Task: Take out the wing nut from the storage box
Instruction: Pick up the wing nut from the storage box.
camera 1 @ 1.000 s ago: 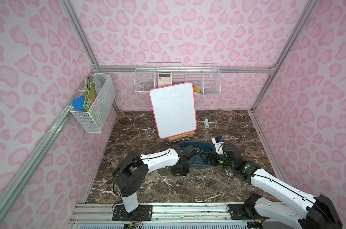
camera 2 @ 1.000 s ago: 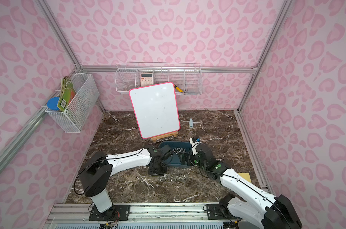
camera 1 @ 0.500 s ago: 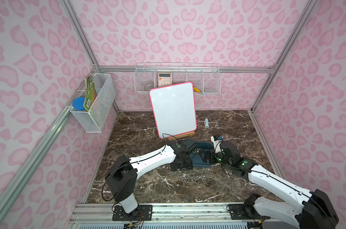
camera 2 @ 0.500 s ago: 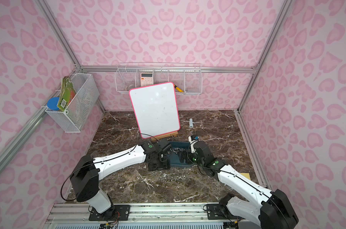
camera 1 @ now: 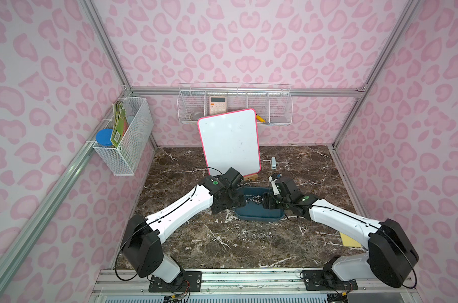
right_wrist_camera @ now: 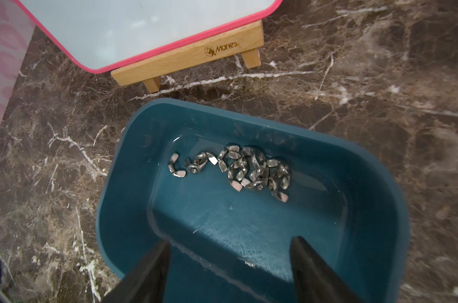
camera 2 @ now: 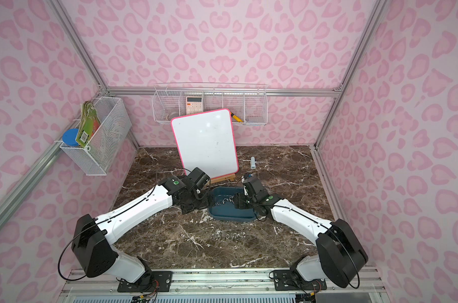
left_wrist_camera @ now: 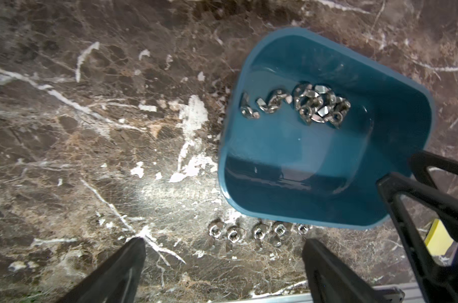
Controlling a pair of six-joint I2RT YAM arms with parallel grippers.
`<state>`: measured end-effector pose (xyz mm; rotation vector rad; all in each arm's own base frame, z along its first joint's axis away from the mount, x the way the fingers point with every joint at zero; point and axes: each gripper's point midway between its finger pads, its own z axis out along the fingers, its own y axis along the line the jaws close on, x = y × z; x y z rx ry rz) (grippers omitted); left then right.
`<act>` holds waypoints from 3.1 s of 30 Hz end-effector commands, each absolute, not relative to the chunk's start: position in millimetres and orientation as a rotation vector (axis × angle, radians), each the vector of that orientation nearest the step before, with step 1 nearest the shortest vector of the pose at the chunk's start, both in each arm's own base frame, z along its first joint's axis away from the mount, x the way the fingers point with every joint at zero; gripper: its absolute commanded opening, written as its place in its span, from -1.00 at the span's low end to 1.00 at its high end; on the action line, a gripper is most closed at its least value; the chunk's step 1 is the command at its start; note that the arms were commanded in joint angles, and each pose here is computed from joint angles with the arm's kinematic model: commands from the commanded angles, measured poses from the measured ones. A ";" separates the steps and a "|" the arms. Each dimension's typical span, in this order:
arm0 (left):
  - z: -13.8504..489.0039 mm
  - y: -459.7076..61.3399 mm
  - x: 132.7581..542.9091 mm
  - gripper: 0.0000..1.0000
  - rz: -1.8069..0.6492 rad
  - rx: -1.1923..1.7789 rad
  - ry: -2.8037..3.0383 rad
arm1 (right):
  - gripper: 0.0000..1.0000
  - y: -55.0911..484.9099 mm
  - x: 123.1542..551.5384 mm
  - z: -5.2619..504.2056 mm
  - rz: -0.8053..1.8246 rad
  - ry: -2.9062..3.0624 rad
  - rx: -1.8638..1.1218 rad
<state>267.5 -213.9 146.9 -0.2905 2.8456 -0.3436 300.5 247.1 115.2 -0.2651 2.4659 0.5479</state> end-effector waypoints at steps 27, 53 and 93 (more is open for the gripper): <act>175.3 -176.0 302.3 0.97 -0.476 -0.343 2.666 | -0.38 255.9 345.9 44.2 0.295 2.578 -0.418; 177.7 -179.6 298.5 0.96 -0.510 -0.321 2.683 | -0.88 264.5 356.3 49.4 0.305 2.539 -0.440; 199.8 -282.4 327.9 -0.30 -1.248 -0.171 2.571 | -0.85 330.4 289.7 198.0 0.999 2.179 -0.559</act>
